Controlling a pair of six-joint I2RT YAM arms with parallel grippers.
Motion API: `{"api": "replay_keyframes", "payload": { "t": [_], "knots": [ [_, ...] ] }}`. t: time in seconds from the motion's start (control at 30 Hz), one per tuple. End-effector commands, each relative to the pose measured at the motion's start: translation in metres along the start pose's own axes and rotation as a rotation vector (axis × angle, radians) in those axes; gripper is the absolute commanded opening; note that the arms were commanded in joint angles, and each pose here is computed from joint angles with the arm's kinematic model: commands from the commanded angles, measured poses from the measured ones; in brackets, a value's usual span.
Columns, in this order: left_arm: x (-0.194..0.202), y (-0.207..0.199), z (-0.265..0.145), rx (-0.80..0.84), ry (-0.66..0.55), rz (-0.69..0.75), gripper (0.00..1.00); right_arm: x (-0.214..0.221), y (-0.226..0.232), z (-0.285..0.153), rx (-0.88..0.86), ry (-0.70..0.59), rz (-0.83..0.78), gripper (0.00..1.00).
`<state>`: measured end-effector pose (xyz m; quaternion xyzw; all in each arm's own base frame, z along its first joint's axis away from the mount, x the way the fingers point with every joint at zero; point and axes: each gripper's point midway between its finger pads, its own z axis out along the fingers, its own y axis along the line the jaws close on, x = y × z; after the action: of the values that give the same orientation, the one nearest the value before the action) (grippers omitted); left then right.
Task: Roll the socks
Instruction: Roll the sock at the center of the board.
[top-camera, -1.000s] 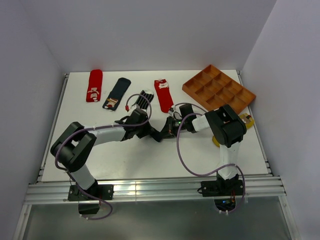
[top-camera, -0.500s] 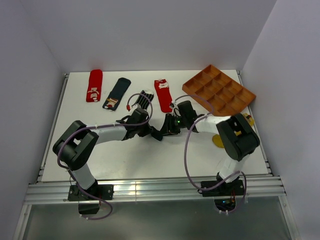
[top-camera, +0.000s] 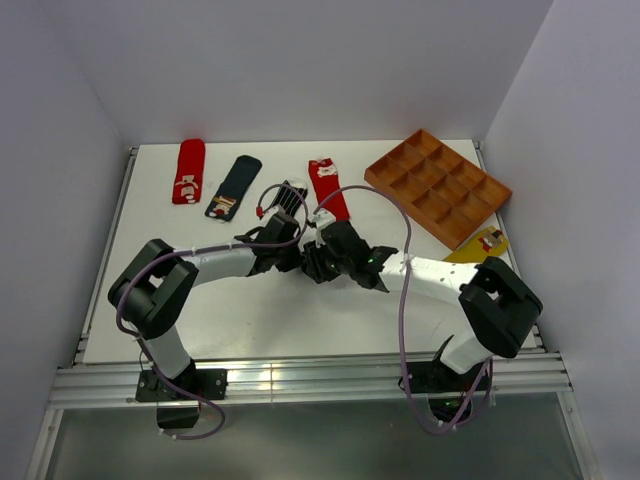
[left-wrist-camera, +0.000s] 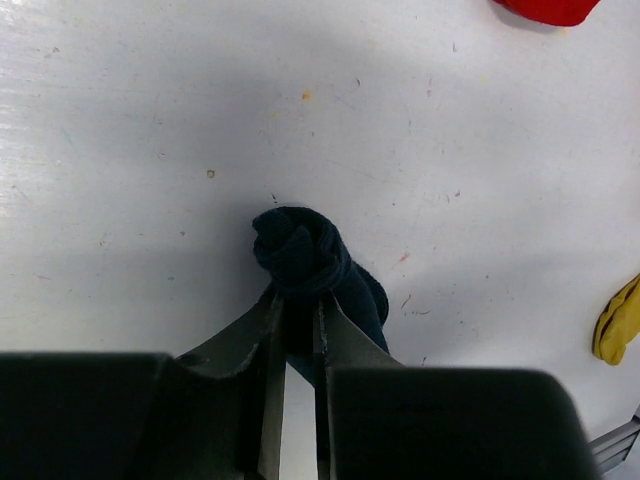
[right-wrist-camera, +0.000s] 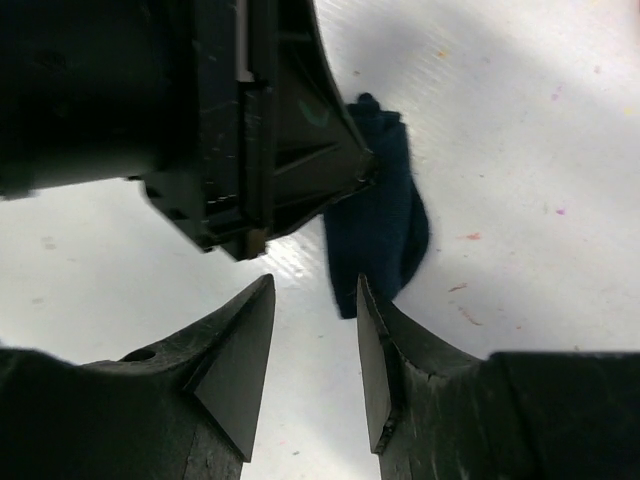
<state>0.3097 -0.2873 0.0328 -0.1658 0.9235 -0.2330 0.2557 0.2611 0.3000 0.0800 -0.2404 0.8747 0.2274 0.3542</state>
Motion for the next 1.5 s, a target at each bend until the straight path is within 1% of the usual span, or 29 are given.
{"api": "replay_keyframes", "payload": {
  "t": [0.0,0.03,0.2,0.43,0.67,0.83,0.97,1.07,1.13,1.23,1.27,1.33,1.37,1.47],
  "knots": [
    [0.005,0.006,0.002,-0.038,0.027,0.048,0.05,0.008,-0.018,0.006,0.115,0.004,-0.098,0.47],
    [0.005,0.006,0.002,-0.038,0.029,0.05,0.06,0.003,-0.012,0.009,0.104,-0.022,-0.109,0.47],
    [0.007,0.004,0.003,-0.031,0.039,0.051,0.06,0.008,-0.006,0.018,0.095,-0.024,-0.151,0.5],
    [0.009,0.002,0.002,-0.02,0.048,0.053,0.05,0.008,0.001,0.026,0.066,-0.042,-0.167,0.5],
    [0.008,-0.001,0.0,-0.011,0.049,0.05,0.05,0.025,-0.001,0.04,0.064,0.023,-0.17,0.5],
    [0.008,-0.003,-0.001,-0.004,0.05,0.052,0.06,0.039,-0.013,0.046,0.121,0.069,-0.164,0.49],
    [0.008,-0.005,-0.002,0.002,0.055,0.053,0.05,0.054,-0.034,0.05,0.23,0.129,-0.157,0.5],
    [0.008,-0.005,-0.003,0.003,0.059,0.056,0.05,0.06,-0.042,0.053,0.278,0.151,-0.142,0.5],
    [0.007,-0.005,-0.003,0.002,0.057,0.057,0.06,0.069,-0.047,0.052,0.301,0.189,-0.142,0.49],
    [0.007,-0.005,-0.004,0.002,0.054,0.055,0.06,0.075,-0.05,0.053,0.318,0.212,-0.143,0.37],
    [0.007,-0.006,-0.004,0.005,0.054,0.055,0.06,0.076,-0.051,0.054,0.317,0.216,-0.139,0.28],
    [0.006,-0.006,-0.006,0.007,0.049,0.05,0.08,0.078,-0.05,0.054,0.308,0.228,-0.126,0.2],
    [0.006,-0.006,-0.006,0.008,0.047,0.048,0.08,0.079,-0.05,0.054,0.305,0.233,-0.12,0.14],
    [0.003,-0.004,-0.009,0.005,0.029,0.039,0.14,0.085,-0.052,0.052,0.278,0.256,-0.076,0.03]
  ]
}}
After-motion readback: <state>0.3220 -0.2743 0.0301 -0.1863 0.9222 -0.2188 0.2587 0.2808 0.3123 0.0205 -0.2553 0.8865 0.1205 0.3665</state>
